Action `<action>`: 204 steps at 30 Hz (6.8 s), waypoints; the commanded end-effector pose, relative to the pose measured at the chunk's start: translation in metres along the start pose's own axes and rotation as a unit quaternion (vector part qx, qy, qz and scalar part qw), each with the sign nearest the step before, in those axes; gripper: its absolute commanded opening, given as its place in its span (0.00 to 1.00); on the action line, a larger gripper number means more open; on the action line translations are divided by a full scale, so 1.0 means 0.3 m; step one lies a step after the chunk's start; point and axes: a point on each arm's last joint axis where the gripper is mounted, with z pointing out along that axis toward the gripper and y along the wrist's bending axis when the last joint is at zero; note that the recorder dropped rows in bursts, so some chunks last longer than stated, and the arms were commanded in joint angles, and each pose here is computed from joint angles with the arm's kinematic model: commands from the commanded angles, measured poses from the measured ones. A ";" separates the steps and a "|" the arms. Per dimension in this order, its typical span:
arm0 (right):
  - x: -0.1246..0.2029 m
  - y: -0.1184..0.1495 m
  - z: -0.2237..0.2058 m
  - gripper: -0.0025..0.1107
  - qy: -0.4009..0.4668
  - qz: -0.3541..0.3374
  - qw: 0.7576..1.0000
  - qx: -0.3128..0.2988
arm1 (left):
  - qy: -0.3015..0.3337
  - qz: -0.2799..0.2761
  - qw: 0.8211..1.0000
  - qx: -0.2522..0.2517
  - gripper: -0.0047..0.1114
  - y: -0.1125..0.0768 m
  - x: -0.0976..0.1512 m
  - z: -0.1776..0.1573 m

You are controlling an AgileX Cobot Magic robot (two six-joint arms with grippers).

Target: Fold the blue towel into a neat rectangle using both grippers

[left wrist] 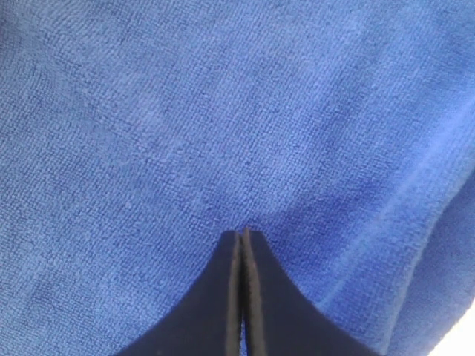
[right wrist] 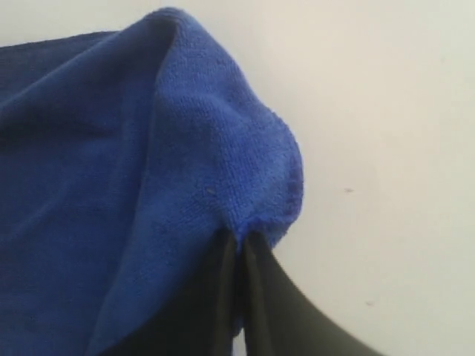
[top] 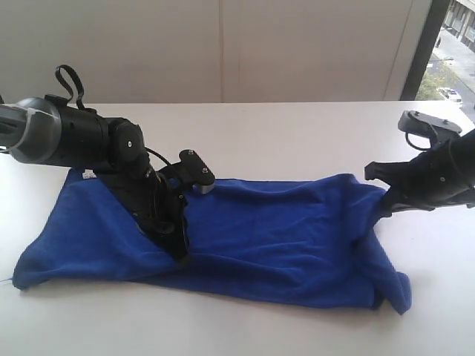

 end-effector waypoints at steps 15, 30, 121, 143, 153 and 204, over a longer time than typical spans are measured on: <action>-0.145 -0.057 -0.109 0.02 -0.040 -0.104 0.982 0.153 | 0.064 0.014 0.998 0.024 0.04 -0.005 0.068 0.054; -0.221 -0.112 0.040 0.02 -0.063 -0.133 0.974 0.173 | 0.063 0.014 0.998 0.023 0.04 -0.004 0.067 0.054; 0.350 0.795 0.161 0.02 0.020 -0.543 0.830 -0.128 | 0.027 -0.043 0.981 -0.189 0.04 0.308 0.260 -0.021; 0.185 0.688 -0.100 0.02 -0.037 -0.511 0.858 -0.038 | 0.003 -0.107 0.969 -0.221 0.04 0.234 0.233 -0.374; 0.148 0.419 -0.160 0.02 0.105 -0.372 0.918 0.084 | 0.145 -0.138 0.979 -0.043 0.04 0.089 0.326 -0.388; 0.170 0.082 -0.024 0.02 0.091 -0.241 0.943 0.212 | 0.204 -0.146 0.964 -0.086 0.04 0.046 0.515 -0.147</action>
